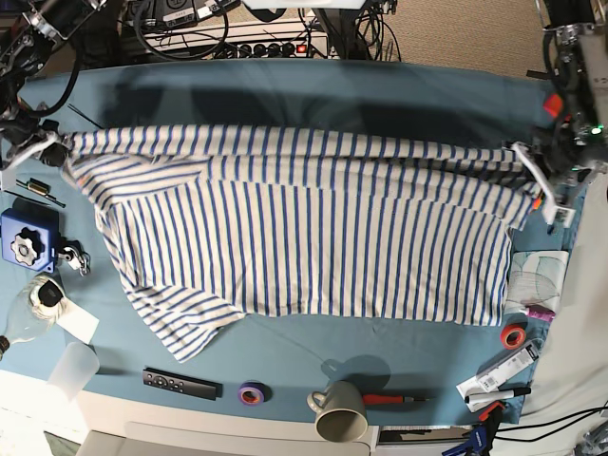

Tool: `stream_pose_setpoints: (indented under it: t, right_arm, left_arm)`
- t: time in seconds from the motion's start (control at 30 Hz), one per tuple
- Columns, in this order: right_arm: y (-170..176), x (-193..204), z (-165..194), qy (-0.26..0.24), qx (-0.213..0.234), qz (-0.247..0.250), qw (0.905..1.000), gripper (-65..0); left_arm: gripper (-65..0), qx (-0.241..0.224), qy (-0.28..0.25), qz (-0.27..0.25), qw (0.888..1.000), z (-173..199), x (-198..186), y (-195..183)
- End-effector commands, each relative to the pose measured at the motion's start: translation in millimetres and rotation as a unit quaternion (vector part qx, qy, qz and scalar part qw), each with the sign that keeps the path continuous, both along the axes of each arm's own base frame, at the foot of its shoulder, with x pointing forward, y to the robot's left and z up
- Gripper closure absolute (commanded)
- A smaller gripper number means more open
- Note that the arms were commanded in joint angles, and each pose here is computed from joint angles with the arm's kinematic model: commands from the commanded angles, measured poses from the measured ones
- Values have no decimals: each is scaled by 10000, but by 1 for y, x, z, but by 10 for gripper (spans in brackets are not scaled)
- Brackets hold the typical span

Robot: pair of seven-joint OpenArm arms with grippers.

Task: Fold the T-shirt properly
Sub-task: 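Drag the folded shirt back toward the robot with both grippers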

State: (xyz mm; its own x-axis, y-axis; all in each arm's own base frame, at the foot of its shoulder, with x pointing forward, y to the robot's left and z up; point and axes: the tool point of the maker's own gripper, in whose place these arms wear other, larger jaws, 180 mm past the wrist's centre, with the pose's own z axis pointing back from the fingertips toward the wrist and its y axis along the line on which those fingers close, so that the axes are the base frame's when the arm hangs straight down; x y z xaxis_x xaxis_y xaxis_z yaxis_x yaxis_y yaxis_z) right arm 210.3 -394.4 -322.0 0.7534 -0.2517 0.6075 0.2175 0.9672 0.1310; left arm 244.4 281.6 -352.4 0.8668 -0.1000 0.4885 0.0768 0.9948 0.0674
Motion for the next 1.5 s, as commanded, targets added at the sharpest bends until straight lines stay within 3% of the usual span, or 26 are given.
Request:
stream_pose_setpoints:
  t: [0.0,0.2,0.6,0.73,0.8,0.9,1.17,1.27,1.47]
  right_arm:
    - [-15,-1,14,-46,-314,-72,9995,0]
    - [-10,-20,2,211,-179,-1,9996,0]
    - [-8,-22,0,264,-229,170,9992,0]
    - [-7,-22,0,263,-275,271,9989,-147]
    - [-7,-22,1,264,-277,269,9989,-198]
    - [-7,-22,1,263,-275,268,9989,-201]
    - [-7,-21,1,238,-244,237,9991,-200]
    - [-1,-14,7,18,-88,316,9995,-200]
    - [8,11,28,-752,139,400,9963,-200]
  left_arm:
    - [0,287,-69,142,9995,11,-2,21]
    - [0,-147,172,82,9997,0,-30,17]
    - [0,-150,399,84,9991,-9,-45,17]
    - [0,-120,405,-71,9991,-9,-45,16]
    - [-65,-107,407,-137,9990,-9,-45,15]
    - [-152,-106,409,-135,9990,-9,-46,15]
    - [-166,-103,400,-136,9991,-8,-45,15]
    - [-166,-117,207,-148,9996,-4,-38,14]
    - [-166,-136,-814,-278,9962,26,2,8]
